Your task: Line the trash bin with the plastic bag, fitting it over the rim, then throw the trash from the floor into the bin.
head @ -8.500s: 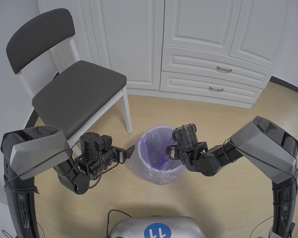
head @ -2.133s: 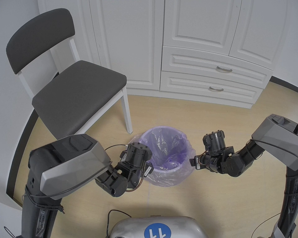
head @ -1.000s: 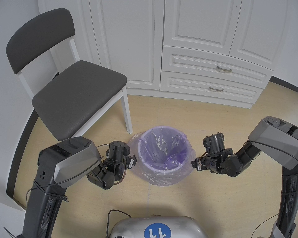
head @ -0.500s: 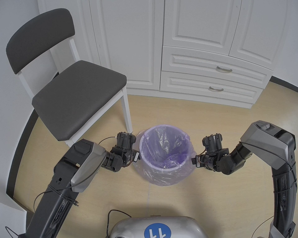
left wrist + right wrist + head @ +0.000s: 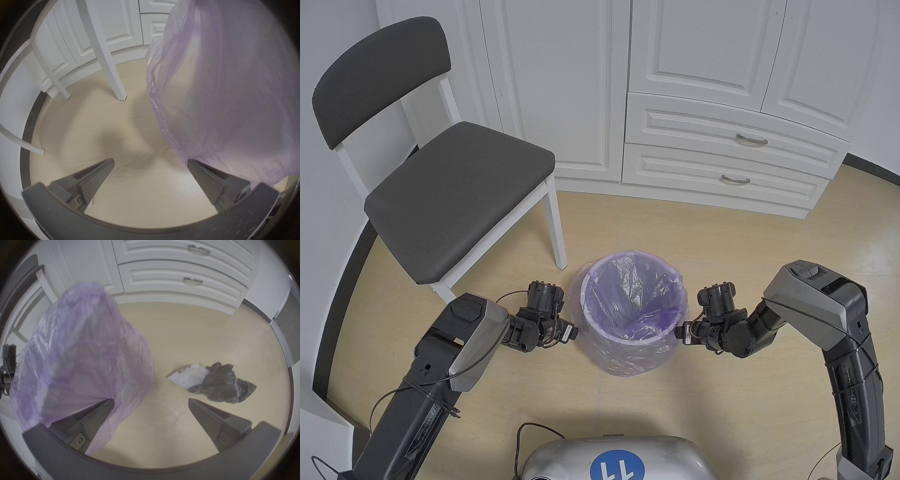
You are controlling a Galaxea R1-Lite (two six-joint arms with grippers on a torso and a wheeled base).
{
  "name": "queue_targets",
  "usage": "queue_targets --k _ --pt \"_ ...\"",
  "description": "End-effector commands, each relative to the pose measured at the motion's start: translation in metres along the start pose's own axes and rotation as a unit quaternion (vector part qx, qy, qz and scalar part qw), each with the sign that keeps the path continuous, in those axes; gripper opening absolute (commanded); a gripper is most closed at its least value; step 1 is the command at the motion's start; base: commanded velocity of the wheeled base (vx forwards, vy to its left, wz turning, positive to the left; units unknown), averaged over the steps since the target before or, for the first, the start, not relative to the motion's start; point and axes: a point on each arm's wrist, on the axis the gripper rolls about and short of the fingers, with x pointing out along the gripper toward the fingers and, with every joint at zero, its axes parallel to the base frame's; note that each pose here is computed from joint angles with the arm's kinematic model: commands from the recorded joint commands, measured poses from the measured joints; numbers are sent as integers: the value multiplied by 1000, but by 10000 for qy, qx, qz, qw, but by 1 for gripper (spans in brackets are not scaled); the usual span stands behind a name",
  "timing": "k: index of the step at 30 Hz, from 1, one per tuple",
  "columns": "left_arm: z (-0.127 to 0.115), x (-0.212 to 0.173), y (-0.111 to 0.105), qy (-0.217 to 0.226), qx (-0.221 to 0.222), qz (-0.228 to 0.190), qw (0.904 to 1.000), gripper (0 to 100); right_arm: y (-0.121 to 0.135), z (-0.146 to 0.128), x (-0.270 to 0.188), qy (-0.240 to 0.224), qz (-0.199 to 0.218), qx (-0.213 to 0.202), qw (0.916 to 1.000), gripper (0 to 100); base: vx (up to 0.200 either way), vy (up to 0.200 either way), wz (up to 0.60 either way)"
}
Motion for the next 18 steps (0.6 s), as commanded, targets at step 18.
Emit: queue_targets --k 18 --pt "-12 -92 36 -654 -339 343 9967 100 58 -12 -34 620 406 -309 9968 100 0 0 0"
